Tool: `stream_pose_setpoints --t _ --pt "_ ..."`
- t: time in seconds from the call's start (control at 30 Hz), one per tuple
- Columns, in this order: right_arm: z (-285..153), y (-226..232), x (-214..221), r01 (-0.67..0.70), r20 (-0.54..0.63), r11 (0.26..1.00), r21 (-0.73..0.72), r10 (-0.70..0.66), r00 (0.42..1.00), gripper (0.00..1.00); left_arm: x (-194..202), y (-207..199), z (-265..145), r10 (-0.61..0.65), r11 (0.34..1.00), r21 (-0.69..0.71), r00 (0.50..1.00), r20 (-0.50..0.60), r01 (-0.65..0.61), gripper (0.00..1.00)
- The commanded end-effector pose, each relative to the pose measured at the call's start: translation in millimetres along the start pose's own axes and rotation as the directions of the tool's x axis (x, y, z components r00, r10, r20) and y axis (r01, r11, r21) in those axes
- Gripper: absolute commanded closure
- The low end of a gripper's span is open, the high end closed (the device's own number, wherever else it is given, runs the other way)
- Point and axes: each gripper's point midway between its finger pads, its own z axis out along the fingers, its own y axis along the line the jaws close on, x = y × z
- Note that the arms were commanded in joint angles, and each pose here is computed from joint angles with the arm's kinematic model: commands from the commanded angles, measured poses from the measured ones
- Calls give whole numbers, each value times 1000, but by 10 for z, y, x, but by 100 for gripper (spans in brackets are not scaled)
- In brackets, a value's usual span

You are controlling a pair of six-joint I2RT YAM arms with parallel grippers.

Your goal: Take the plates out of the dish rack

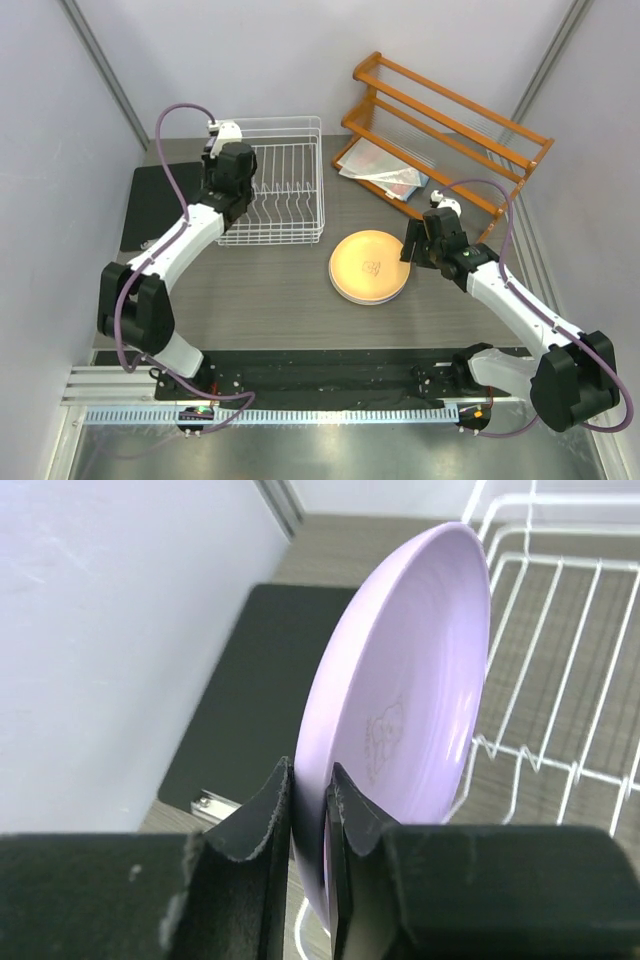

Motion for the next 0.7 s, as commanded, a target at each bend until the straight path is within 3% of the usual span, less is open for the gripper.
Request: stream_pose_setpoints --t 0.0,0.17,0.37,0.4,0.5,0.67 --pt "-8 53 -68 6 30 1000 -26 -5 1000 31 -570 289 -142 -143 985 -71 979 147 155 100" --pt "-33 50 -80 0 40 1000 -29 1 999 32 -508 303 -137 -115 982 -134 984 134 133 100" --pt "-44 66 -82 -1 40 999 -37 2 999 31 -776 378 -434 -195 977 -46 963 189 207 100" --pt "-52 82 -93 -1 41 999 -45 3 999 32 -775 338 -495 -171 985 -6 971 168 175 100" --pt "-112 167 -178 -1 60 997 -83 6 998 31 -885 259 -658 -270 958 133 952 141 252 100" --pt "-260 393 -375 1 103 981 -192 19 994 31 -693 -35 -921 -310 898 335 951 21 285 100"
